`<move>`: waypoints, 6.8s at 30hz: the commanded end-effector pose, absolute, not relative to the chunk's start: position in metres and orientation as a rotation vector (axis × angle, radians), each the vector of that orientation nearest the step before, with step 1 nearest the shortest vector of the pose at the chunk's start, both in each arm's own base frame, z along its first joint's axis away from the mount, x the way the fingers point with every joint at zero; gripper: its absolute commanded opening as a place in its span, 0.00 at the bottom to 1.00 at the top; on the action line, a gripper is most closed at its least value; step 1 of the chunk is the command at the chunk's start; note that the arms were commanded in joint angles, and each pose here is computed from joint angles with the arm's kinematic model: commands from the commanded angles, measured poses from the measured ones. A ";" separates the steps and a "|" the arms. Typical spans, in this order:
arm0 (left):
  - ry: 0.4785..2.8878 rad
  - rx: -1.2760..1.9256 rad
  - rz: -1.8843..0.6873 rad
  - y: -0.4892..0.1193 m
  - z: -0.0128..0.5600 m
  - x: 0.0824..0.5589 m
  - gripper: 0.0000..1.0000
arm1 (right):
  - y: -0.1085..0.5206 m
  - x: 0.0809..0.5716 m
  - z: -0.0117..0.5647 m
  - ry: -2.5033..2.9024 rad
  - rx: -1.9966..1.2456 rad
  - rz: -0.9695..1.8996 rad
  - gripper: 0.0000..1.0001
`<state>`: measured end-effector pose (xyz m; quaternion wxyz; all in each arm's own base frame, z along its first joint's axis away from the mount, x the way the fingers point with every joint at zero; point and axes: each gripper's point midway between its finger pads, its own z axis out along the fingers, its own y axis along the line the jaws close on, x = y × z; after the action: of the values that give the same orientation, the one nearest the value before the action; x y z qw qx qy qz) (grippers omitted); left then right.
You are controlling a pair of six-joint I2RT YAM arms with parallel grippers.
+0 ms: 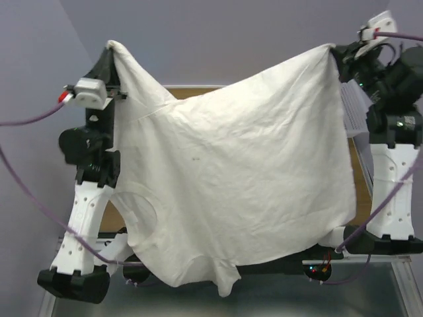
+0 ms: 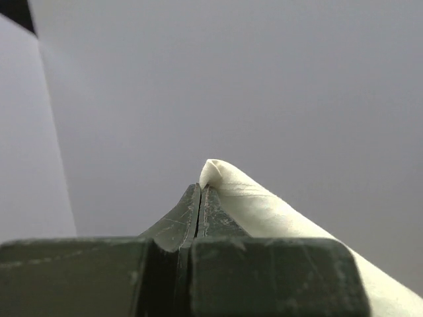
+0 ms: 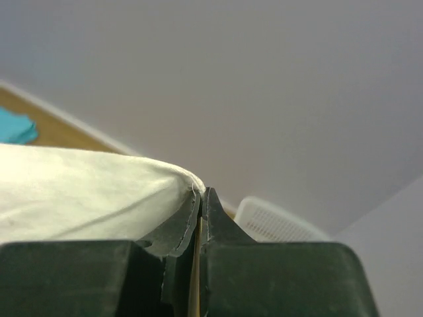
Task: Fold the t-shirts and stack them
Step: Flatten the tshirt out, then fold the tshirt
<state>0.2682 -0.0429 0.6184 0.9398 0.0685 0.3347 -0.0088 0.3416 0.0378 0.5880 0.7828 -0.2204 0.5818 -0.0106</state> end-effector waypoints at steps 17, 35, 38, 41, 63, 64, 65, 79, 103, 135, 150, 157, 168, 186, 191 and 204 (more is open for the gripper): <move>1.443 0.423 0.017 -0.098 0.290 0.563 0.00 | 0.050 0.542 0.164 1.939 -0.625 0.350 0.01; 1.619 0.469 0.143 -0.083 0.233 0.611 0.00 | 0.044 0.640 0.149 1.843 -0.642 0.270 0.01; 1.630 0.481 0.124 -0.086 0.228 0.615 0.00 | 0.047 0.639 0.144 1.841 -0.690 0.244 0.01; 1.630 0.478 0.114 -0.088 0.227 0.620 0.00 | 0.043 0.641 0.138 1.858 -0.686 0.209 0.01; 1.623 0.472 0.162 -0.077 0.236 0.591 0.00 | 0.040 0.618 0.144 1.853 -0.750 0.167 0.00; 1.621 0.471 0.162 -0.077 0.237 0.588 0.00 | 0.040 0.617 0.144 1.855 -0.751 0.166 0.00; 1.618 0.469 0.161 -0.076 0.239 0.585 0.00 | 0.039 0.616 0.144 1.856 -0.748 0.166 0.01; 1.596 0.461 0.185 -0.068 0.256 0.553 0.00 | 0.032 0.614 0.163 1.857 -0.689 0.130 0.01; 1.597 0.440 0.223 -0.055 0.262 0.517 0.00 | 0.017 0.592 0.157 1.887 -0.688 0.130 0.01; 1.604 0.421 0.218 -0.049 0.259 0.478 0.00 | 0.011 0.582 0.151 1.899 -0.677 0.155 0.01; 1.627 0.396 0.171 -0.049 0.245 0.455 0.00 | 0.011 0.570 0.143 1.921 -0.682 0.154 0.01; 1.643 0.386 0.154 -0.050 0.238 0.450 0.00 | 0.010 0.566 0.143 1.926 -0.679 0.149 0.01; 1.662 0.389 0.126 -0.052 0.226 0.437 0.00 | 0.008 0.563 0.139 1.941 -0.664 0.144 0.01; 1.703 0.401 0.089 -0.059 0.209 0.427 0.00 | 0.006 0.558 0.131 1.964 -0.661 0.139 0.01; 1.709 0.405 0.087 -0.060 0.206 0.425 0.00 | 0.006 0.552 0.122 1.982 -0.666 0.143 0.01; 1.719 0.399 0.105 -0.057 0.203 0.425 0.00 | 0.005 0.539 0.124 1.978 -0.684 0.127 0.01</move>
<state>0.4261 -0.0578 0.1841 0.6092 0.1822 0.7707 0.0405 0.5331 0.0129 0.0841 0.4561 -0.2735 0.8429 0.0825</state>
